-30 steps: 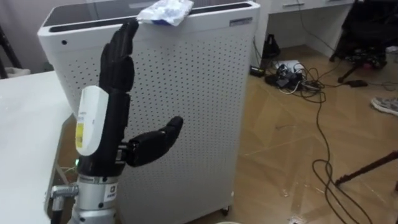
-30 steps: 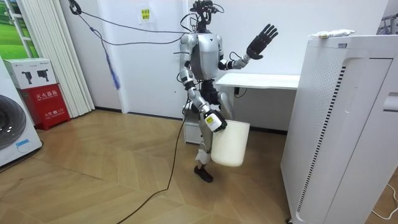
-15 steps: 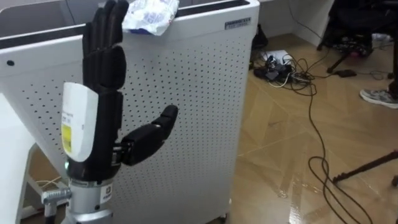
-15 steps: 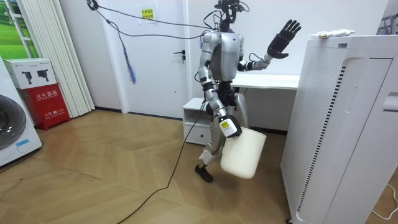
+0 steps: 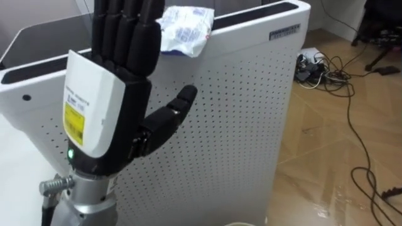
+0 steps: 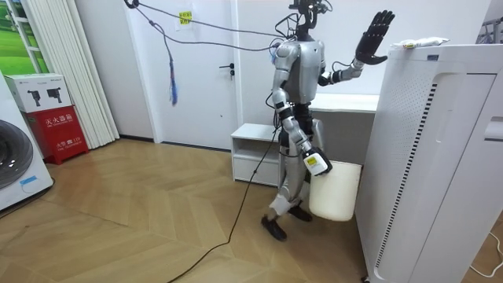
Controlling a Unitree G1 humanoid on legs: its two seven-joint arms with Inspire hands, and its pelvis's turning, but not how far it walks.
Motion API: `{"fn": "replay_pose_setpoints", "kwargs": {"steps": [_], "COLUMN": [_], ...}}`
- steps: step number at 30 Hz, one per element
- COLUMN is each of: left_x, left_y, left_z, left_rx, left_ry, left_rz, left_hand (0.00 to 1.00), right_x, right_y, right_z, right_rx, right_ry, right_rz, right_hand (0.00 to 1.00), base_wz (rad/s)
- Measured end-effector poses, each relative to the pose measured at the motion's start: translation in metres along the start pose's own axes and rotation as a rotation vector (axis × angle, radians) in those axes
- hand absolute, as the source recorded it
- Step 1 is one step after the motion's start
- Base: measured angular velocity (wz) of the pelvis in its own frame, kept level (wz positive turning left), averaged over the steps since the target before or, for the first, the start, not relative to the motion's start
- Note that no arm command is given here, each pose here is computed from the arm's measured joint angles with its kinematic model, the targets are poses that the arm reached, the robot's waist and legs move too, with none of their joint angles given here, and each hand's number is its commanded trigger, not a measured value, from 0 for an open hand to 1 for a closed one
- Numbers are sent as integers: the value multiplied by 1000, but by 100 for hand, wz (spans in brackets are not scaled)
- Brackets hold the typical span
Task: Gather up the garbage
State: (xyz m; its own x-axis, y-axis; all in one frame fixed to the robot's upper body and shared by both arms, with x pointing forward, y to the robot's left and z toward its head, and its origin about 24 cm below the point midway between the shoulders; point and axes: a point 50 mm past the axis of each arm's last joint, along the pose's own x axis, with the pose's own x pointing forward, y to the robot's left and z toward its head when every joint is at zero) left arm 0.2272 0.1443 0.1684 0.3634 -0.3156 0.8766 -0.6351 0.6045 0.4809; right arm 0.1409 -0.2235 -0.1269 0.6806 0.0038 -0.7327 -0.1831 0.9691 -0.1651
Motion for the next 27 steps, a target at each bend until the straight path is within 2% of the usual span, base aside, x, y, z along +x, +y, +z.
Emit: {"fn": "replay_pose_setpoints", "kwargs": {"steps": [3, 10, 16, 18, 19, 20, 21, 27], "left_x": [1, 10, 8, 6, 5, 3, 3, -6], "left_y": [2, 11, 9, 8, 8, 7, 7, 5], "left_z": [0, 5, 3, 2, 2, 2, 2, 2], "left_rx": [7, 20, 34, 41, 42, 45, 45, 62], "left_ry": [-21, -63, -41, -21, -15, -7, -5, 14], "left_rz": [-6, 36, -13, -39, -46, -55, -59, -116], "left_hand": [0, 0, 0, 48, 62, 88, 100, 100], "right_x": [1, 1, 1, 1, 1, 1, 1, 1], "right_y": [-1, 1, 4, 4, 5, 5, 6, 5], "right_z": [1, 0, 6, 6, 6, 7, 7, 7], "right_rx": [-16, -49, -73, -73, -72, -72, -73, -81], "right_ry": [10, 22, -5, -7, -7, -9, -9, -11], "right_rz": [6, 49, 75, 82, 86, 91, 94, 100], "right_hand": [100, 100, 100, 100, 100, 100, 100, 100], "base_wz": [42, 4, 5, 7, 0, 4, 6, 5]}}
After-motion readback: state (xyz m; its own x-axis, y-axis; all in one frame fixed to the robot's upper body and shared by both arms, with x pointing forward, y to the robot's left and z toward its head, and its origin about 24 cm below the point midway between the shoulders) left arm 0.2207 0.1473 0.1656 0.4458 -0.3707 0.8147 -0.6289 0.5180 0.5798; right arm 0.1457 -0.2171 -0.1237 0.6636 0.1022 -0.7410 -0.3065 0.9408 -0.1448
